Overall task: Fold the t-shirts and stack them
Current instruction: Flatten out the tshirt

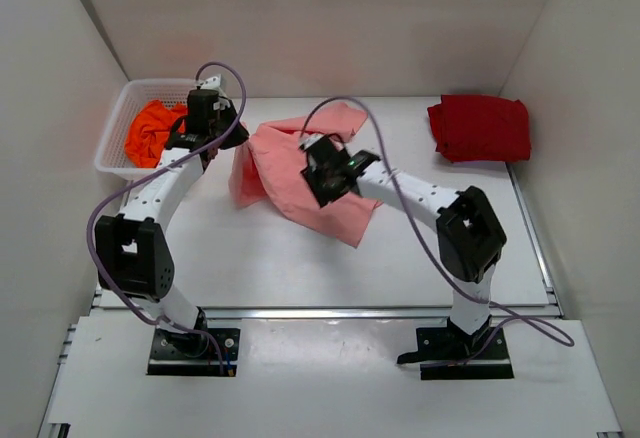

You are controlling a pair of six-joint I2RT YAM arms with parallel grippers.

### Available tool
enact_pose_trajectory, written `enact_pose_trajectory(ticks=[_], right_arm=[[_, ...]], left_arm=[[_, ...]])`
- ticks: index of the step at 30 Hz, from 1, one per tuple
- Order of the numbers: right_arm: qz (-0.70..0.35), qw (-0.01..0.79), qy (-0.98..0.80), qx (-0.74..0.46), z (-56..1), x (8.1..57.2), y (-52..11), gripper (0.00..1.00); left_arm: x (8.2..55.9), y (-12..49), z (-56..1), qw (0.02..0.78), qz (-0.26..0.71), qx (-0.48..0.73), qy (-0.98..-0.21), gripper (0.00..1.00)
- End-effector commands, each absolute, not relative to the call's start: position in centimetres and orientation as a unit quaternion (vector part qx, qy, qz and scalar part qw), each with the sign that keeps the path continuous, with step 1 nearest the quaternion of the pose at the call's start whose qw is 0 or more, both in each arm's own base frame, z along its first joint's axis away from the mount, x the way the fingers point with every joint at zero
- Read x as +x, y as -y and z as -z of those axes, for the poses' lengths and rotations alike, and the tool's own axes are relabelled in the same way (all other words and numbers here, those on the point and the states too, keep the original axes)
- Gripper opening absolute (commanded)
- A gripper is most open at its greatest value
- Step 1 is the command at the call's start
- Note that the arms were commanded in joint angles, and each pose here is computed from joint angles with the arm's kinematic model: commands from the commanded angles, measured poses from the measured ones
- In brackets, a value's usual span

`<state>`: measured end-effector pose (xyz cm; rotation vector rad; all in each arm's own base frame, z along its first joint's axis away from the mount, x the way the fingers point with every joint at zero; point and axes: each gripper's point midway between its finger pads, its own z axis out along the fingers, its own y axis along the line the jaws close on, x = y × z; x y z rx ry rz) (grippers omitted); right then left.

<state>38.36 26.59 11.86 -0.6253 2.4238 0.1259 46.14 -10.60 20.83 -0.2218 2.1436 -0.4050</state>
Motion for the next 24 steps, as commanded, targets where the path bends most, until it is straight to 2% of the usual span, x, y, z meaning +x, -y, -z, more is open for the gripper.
enact_pose_trajectory(ticks=[1,6,11,16,17,18,20,21,22,23,24], right_arm=[[-0.058,0.354,-0.897,-0.258,-13.0,36.7,-29.1,0.44],[-0.029,0.298,-0.913,-0.278,-7.4,32.6,-28.4,0.63],[0.000,0.288,-0.923,-0.255,-5.8,32.1,-25.7,0.68],[-0.022,0.241,-0.936,-0.254,-3.9,29.9,-24.5,0.65],[-0.032,0.234,-0.937,-0.255,-3.5,29.2,-24.8,0.62],[-0.040,0.230,-0.939,-0.252,-3.2,28.6,-24.8,0.53],[-0.050,0.205,-0.946,-0.245,-2.4,27.5,-24.3,0.44],[-0.053,0.201,-0.950,-0.233,-2.3,27.6,-24.0,0.32],[-0.061,0.182,-0.954,-0.231,-1.7,26.8,-23.8,0.27],[-0.072,0.172,-0.957,-0.222,-1.7,26.5,-23.5,0.05],[-0.074,0.171,-0.960,-0.211,-1.8,26.5,-23.3,0.00]], left_arm=[[45.8,11.1,-24.1,0.499,0.181,-0.072,-0.845,0.00],[44.6,10.9,-22.9,0.489,0.181,-0.069,-0.850,0.00],[43.9,10.8,-22.4,0.488,0.184,-0.068,-0.851,0.00],[43.3,10.4,-21.6,0.480,0.183,-0.075,-0.855,0.00],[43.3,10.3,-21.7,0.481,0.181,-0.076,-0.854,0.00],[43.3,9.9,-21.5,0.480,0.179,-0.080,-0.855,0.00],[43.1,10.1,-21.5,0.479,0.181,-0.079,-0.855,0.00],[43.0,9.9,-21.5,0.479,0.181,-0.081,-0.855,0.00],[42.8,9.8,-21.3,0.475,0.182,-0.082,-0.857,0.00],[42.6,9.8,-21.5,0.475,0.187,-0.083,-0.856,0.00],[42.4,9.6,-21.4,0.475,0.186,-0.088,-0.856,0.00]])
